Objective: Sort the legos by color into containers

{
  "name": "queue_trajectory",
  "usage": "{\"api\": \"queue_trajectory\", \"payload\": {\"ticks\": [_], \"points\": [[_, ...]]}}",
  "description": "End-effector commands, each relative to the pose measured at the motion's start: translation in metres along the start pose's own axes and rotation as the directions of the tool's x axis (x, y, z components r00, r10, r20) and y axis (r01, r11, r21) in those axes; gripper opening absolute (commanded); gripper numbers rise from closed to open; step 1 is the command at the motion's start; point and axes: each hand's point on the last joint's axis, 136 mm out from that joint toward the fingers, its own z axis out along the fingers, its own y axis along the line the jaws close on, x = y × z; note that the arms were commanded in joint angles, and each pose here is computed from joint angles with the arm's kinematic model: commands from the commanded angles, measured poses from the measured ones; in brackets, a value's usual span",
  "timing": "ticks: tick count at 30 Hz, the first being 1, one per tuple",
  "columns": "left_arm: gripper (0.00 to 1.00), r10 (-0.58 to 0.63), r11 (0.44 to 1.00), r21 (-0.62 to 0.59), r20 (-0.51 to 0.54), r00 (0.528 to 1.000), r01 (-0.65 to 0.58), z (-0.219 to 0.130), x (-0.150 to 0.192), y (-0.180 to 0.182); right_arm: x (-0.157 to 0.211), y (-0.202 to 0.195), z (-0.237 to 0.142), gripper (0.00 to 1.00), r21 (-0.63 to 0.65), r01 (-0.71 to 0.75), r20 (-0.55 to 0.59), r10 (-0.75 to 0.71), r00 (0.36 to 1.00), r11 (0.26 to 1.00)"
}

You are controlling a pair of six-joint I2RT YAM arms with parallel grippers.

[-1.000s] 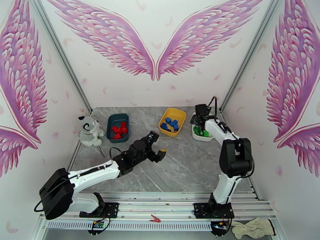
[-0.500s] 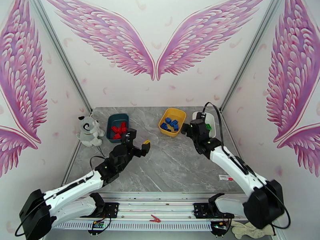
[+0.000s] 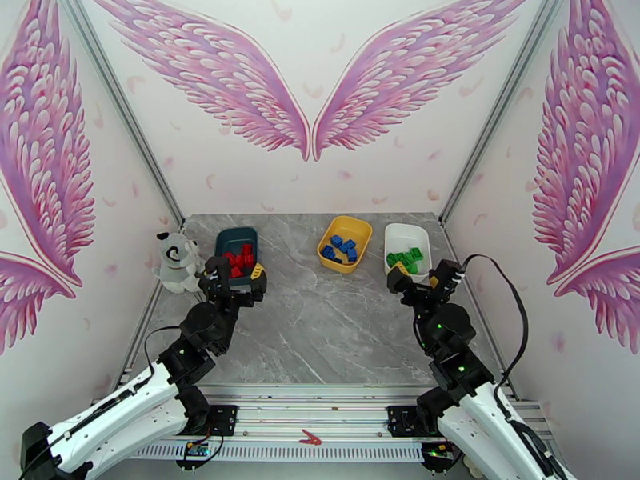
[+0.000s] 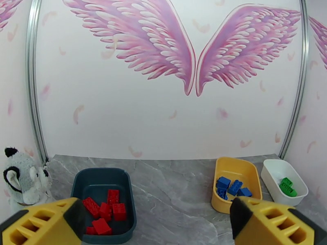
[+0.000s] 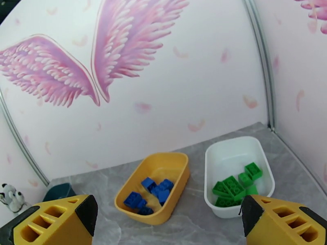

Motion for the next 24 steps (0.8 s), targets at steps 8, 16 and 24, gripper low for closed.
{"api": "queue_trajectory", "payload": {"ticks": [8, 16, 24], "points": [[0.99, 0.187, 0.946, -0.258, -0.067, 0.980, -0.198, 0.019, 0.027, 0.057, 0.082, -0.049, 0.054, 0.99, 0.220, 0.293, -0.165, -0.260, 0.951, 0.931], [0.99, 0.040, 0.850, -0.505, -0.218, 0.975, -0.148, 0.019, 0.121, 0.166, 0.148, -0.079, 0.084, 0.99, 0.277, 0.425, -0.315, -0.336, 0.888, 0.862], [0.99, 0.041, 0.870, -0.473, -0.208, 0.977, -0.137, 0.034, 0.156, 0.171, 0.158, -0.087, 0.087, 0.99, 0.220, 0.394, -0.217, -0.349, 0.911, 0.892]]}}
